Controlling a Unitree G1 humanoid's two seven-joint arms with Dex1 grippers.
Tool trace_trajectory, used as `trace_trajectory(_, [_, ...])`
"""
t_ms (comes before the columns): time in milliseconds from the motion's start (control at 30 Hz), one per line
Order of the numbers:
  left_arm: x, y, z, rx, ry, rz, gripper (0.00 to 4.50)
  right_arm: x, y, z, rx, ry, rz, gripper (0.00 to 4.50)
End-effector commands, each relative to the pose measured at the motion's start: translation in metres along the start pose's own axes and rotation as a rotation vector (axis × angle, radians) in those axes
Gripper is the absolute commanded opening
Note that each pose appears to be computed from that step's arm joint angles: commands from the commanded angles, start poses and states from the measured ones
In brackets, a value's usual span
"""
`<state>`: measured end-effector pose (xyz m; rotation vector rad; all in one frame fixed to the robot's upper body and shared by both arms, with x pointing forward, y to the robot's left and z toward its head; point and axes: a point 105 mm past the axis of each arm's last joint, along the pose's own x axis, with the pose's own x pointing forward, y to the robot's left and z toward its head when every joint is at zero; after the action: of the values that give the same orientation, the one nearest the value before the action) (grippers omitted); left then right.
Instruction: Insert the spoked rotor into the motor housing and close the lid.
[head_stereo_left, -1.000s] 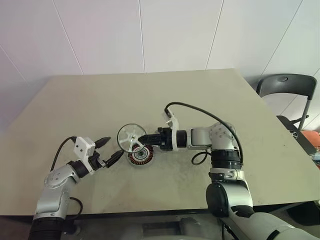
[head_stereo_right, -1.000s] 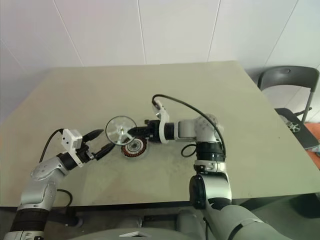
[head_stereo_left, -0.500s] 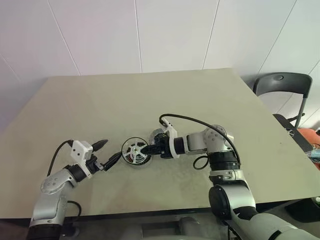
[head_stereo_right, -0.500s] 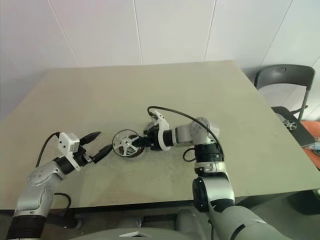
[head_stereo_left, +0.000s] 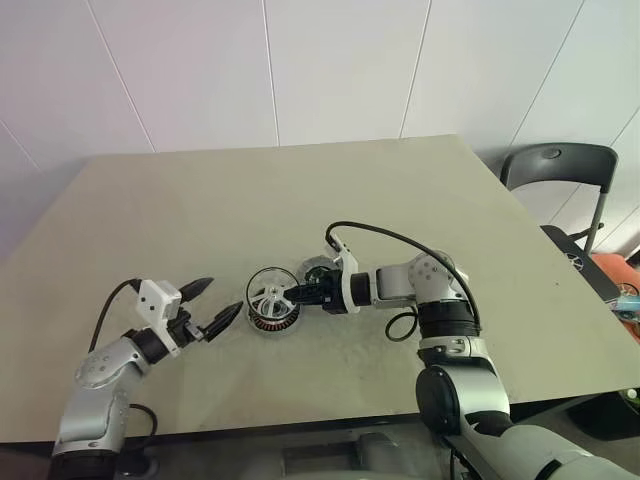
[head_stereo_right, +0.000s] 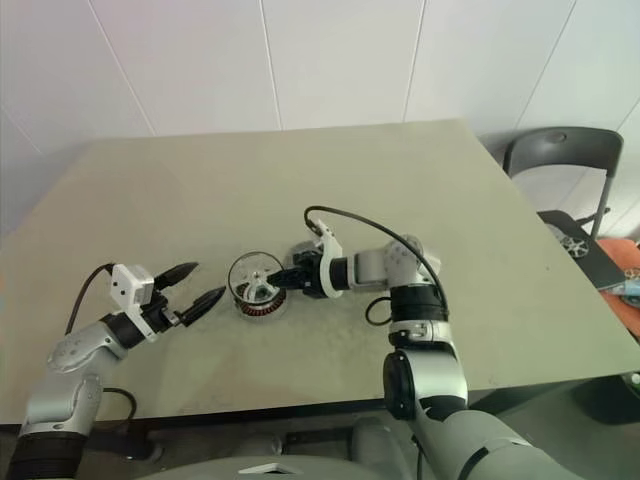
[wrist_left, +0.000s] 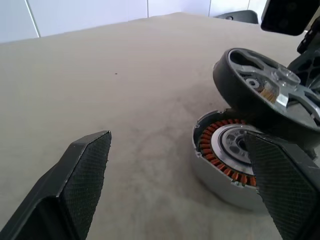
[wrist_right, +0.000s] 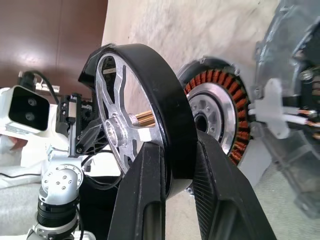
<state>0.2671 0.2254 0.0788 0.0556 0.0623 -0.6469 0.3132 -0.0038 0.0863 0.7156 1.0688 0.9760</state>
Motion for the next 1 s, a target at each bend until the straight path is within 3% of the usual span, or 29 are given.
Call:
trace_trajectory(33, [-0.010,0.002,0.015,0.026,-0.031,-0.015,4.50,0.003,0.008,-0.002,-0.015,0.019,0.027,0.39])
trace_trajectory(1000, [-0.018,-0.001,0.004,0.011,-0.022,-0.024,4.50,0.013,-0.003,-0.003,0.007,0.009,-0.006,0.39])
